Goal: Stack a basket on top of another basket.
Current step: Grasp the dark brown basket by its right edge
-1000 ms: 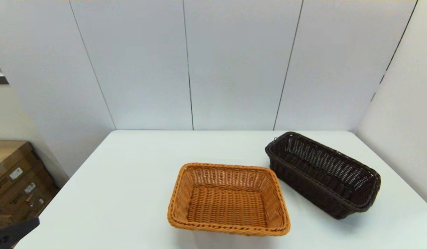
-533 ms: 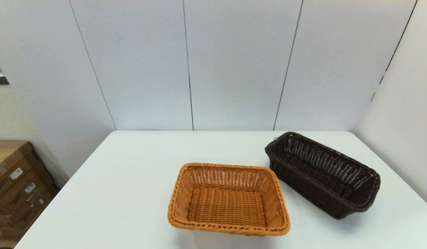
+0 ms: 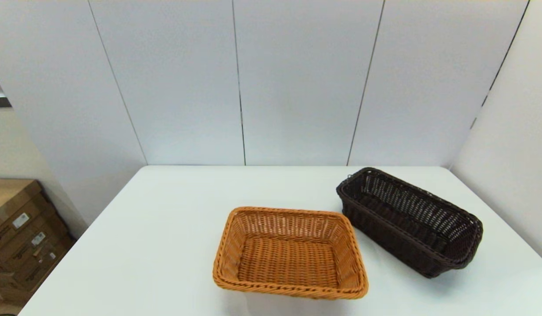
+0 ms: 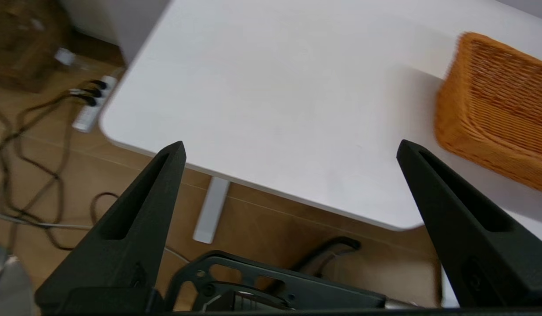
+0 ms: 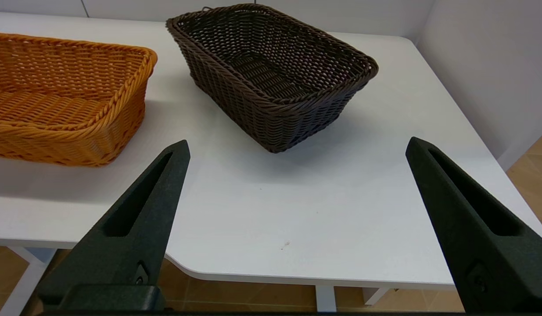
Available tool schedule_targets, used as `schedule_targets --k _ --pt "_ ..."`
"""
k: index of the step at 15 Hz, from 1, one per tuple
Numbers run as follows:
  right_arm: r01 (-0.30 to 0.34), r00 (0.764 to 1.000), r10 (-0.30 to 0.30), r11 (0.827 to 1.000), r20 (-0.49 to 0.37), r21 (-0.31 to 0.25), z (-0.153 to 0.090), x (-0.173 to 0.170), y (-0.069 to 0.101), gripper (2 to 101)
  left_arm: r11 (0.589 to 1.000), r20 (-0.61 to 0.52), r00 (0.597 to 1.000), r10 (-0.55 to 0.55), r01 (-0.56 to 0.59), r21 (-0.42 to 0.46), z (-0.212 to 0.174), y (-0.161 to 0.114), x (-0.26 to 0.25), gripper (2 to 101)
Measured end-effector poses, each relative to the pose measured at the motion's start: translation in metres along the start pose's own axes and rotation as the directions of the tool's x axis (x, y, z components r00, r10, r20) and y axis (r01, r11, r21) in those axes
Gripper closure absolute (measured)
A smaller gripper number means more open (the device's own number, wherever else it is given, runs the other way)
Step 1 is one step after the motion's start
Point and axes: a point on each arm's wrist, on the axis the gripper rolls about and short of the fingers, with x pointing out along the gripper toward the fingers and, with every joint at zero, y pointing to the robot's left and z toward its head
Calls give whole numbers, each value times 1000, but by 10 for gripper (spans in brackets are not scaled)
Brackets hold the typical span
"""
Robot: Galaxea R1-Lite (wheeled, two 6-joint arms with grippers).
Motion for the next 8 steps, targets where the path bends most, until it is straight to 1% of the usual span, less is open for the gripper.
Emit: schedule_targets --k 1,2,4,6,8 --pt "0 1000 0 1000 0 1 0 0 0 46 1000 10 1000 23 -23 14 -1 -2 -1 54" --pt "0 1000 0 1000 0 2 0 0 0 46 1000 14 1000 17 -18 26 -3 -3 -2 54" --pt "3 1000 -3 1000 1 4 0 0 0 46 1000 12 1000 -15 14 25 -6 -4 -3 54" --pt "3 1000 -3 1000 18 5 1 0 0 46 997 15 997 -73 72 34 -9 -4 -4 54" --pt "2 1000 -3 1000 31 5 1 1 0 46 996 31 996 -88 86 38 -9 -4 -6 54"
